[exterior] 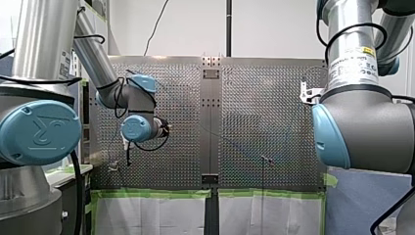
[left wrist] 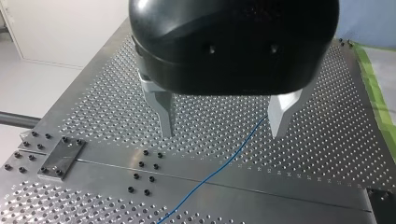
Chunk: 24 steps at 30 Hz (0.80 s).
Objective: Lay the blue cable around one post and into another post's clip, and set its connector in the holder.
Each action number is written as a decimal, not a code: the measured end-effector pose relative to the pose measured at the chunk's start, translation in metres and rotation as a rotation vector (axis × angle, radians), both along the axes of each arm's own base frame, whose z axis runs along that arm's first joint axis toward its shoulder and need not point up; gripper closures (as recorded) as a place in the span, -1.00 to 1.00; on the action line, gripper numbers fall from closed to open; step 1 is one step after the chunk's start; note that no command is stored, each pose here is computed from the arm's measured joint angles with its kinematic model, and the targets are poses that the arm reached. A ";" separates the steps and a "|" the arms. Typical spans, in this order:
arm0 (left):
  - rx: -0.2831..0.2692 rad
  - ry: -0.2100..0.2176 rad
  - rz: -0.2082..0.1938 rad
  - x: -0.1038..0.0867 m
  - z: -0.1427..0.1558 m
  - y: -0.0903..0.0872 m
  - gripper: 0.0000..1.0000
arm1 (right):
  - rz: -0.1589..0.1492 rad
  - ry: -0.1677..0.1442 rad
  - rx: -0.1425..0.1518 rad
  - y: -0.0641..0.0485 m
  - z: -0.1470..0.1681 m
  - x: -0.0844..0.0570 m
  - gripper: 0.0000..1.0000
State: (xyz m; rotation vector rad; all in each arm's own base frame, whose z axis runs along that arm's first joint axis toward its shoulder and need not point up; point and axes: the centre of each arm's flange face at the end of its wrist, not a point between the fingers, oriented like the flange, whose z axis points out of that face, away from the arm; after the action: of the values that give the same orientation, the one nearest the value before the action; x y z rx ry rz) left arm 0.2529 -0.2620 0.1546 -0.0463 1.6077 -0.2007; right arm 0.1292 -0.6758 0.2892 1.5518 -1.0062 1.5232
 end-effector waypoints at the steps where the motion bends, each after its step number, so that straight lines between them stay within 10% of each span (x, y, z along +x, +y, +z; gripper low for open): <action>1: 0.000 0.000 0.000 0.000 0.000 0.000 -1.00 | 0.000 0.000 -0.001 0.000 0.000 0.000 1.00; 24: 0.003 0.000 0.006 0.001 0.000 0.002 -1.00 | 0.003 -0.017 -0.040 -0.004 -0.010 0.001 1.00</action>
State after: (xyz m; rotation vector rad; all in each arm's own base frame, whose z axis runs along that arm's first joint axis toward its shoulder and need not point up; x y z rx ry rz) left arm 0.2544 -0.2605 0.1547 -0.0486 1.6073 -0.1941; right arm 0.1302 -0.6803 0.2793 1.5156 -0.9772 1.5518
